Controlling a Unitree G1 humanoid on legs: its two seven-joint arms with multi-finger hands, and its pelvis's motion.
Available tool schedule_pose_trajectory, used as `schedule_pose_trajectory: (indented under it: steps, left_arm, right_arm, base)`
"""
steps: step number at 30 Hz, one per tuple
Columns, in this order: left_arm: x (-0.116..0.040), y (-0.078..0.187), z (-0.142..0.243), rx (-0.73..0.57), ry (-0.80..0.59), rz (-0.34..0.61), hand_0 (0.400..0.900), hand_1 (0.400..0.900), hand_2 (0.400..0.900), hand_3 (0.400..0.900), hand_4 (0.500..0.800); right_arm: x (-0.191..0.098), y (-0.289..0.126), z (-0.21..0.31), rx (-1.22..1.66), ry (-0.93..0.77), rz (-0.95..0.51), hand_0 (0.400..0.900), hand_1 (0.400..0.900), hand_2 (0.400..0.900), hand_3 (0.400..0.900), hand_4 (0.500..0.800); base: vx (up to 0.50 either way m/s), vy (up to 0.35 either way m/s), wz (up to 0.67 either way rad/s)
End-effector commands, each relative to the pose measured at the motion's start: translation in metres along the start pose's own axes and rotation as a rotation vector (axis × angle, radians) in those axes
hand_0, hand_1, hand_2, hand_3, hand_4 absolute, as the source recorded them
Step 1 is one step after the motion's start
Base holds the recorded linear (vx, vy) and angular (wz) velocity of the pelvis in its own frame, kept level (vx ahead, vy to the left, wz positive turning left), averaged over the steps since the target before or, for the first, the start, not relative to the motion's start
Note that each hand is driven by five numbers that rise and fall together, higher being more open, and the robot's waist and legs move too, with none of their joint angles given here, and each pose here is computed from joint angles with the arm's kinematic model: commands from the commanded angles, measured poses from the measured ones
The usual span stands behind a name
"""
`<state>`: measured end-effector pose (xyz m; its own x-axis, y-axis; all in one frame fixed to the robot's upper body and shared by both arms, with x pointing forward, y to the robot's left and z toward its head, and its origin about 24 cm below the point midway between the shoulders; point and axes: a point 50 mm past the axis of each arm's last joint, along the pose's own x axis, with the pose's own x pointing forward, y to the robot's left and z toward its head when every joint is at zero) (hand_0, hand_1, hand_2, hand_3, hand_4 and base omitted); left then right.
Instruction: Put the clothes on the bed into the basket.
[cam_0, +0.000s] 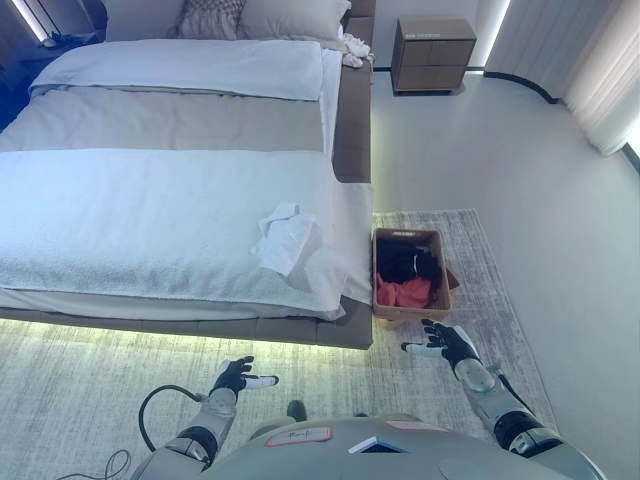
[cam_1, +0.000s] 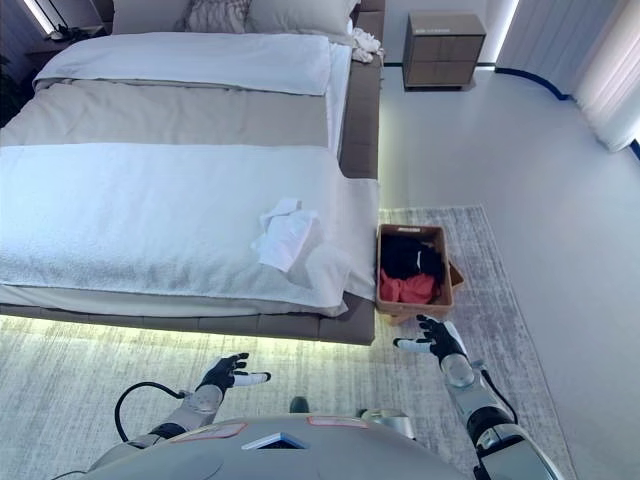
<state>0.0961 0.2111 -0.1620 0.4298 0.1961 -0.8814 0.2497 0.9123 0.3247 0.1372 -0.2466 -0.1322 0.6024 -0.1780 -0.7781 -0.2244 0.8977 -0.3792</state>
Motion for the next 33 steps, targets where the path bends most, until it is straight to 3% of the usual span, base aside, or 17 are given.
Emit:
schedule_pose_trajectory:
  steps: [1, 25, 33]
  left_arm:
    - [0.006, 0.024, 0.020, -0.014, -0.057, 0.098, 0.900, 0.900, 0.900, 0.900, 0.800]
    - [0.005, 0.026, 0.020, -0.017, -0.075, 0.097, 0.900, 0.900, 0.900, 0.900, 0.800]
    - [0.006, 0.030, 0.036, -0.026, -0.130, 0.107, 0.900, 0.900, 0.900, 0.900, 0.800]
  right_arm:
    - [0.005, -0.005, 0.036, 0.003, -0.154, -0.048, 0.900, 0.900, 0.900, 0.900, 0.800]
    - [0.006, -0.038, 0.055, -0.047, -0.227, -0.145, 0.900, 0.900, 0.900, 0.900, 0.800]
    - [0.005, -0.050, 0.067, -0.032, -0.270, -0.184, 0.900, 0.900, 0.900, 0.900, 0.800]
  base:
    - [0.000, 0.000, 0.00]
    - [0.000, -0.028, 0.04]
    - [-0.044, -0.091, 0.12]
